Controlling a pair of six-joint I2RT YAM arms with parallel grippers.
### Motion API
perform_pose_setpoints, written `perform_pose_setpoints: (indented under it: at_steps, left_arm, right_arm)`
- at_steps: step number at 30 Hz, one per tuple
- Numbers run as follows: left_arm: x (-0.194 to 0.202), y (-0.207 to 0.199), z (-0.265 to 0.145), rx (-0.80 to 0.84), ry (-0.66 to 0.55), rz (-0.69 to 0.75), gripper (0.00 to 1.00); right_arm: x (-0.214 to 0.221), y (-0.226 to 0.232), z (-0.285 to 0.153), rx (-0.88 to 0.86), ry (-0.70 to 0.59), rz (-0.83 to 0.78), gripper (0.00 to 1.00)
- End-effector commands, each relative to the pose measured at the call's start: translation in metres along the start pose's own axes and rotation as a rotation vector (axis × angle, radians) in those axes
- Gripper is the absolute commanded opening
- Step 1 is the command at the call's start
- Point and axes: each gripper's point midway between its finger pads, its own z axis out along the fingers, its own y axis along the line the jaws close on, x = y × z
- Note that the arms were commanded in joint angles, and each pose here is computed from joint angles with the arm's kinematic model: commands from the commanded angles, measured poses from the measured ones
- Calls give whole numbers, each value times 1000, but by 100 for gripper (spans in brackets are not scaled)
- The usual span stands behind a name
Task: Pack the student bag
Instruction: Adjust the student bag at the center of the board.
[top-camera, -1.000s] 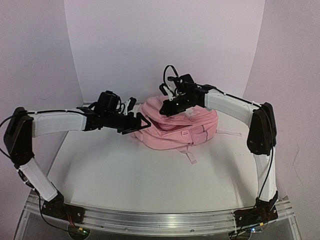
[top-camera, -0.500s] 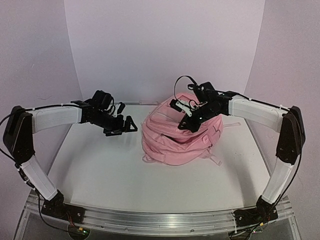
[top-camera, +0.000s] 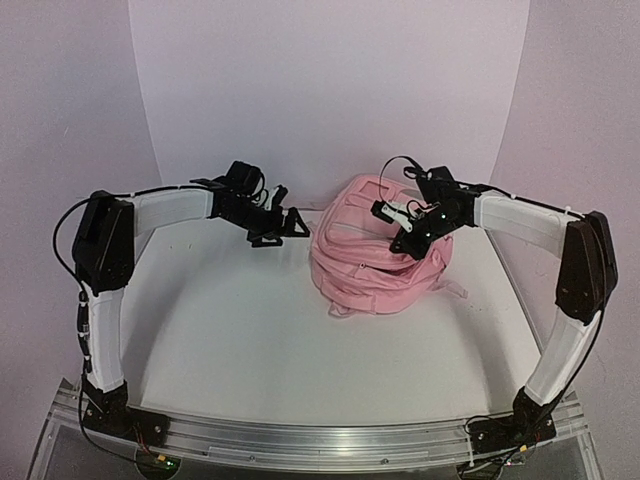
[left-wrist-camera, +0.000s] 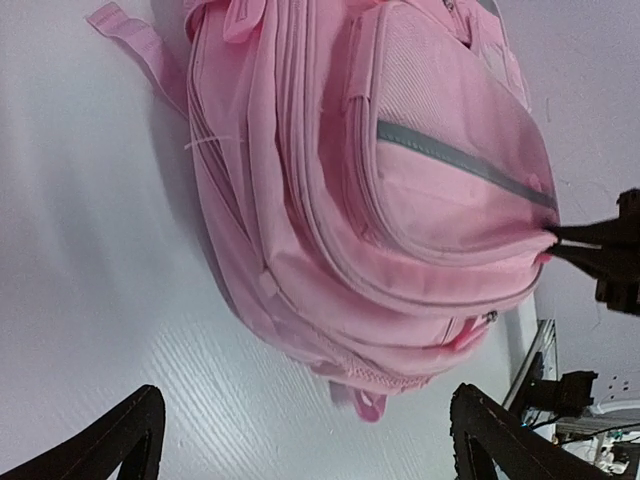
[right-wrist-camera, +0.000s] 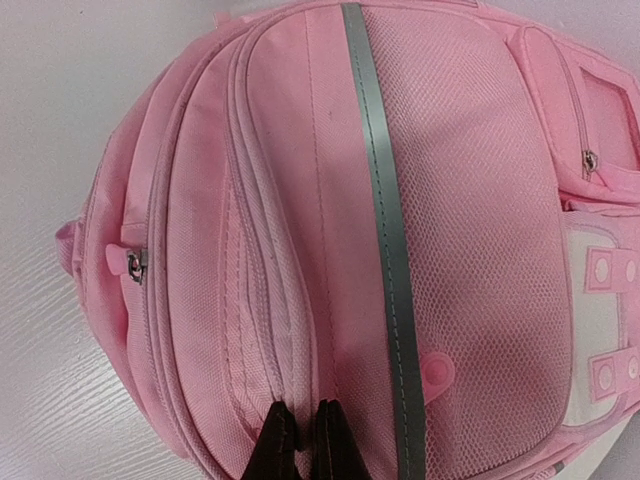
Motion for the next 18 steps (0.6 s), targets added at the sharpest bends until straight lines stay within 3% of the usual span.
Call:
perform_pose_setpoints:
  at_steps: [1,6,13,18]
  left_arm:
    - [-23,-1,28,106,-11,-94,96]
    - [-28,6,59,200,7,-155,88]
    - [1,-35,79,383,88,-55,76]
    - [23,-67,72,511,133,10,49]
  right_arm:
    - [12,-7,-25,74,38,36,0]
    - [21,7,-31,46,55,44,0]
    - [34,22,-35,11,78,62,0]
    - [39,25,-34,5,92,63,0]
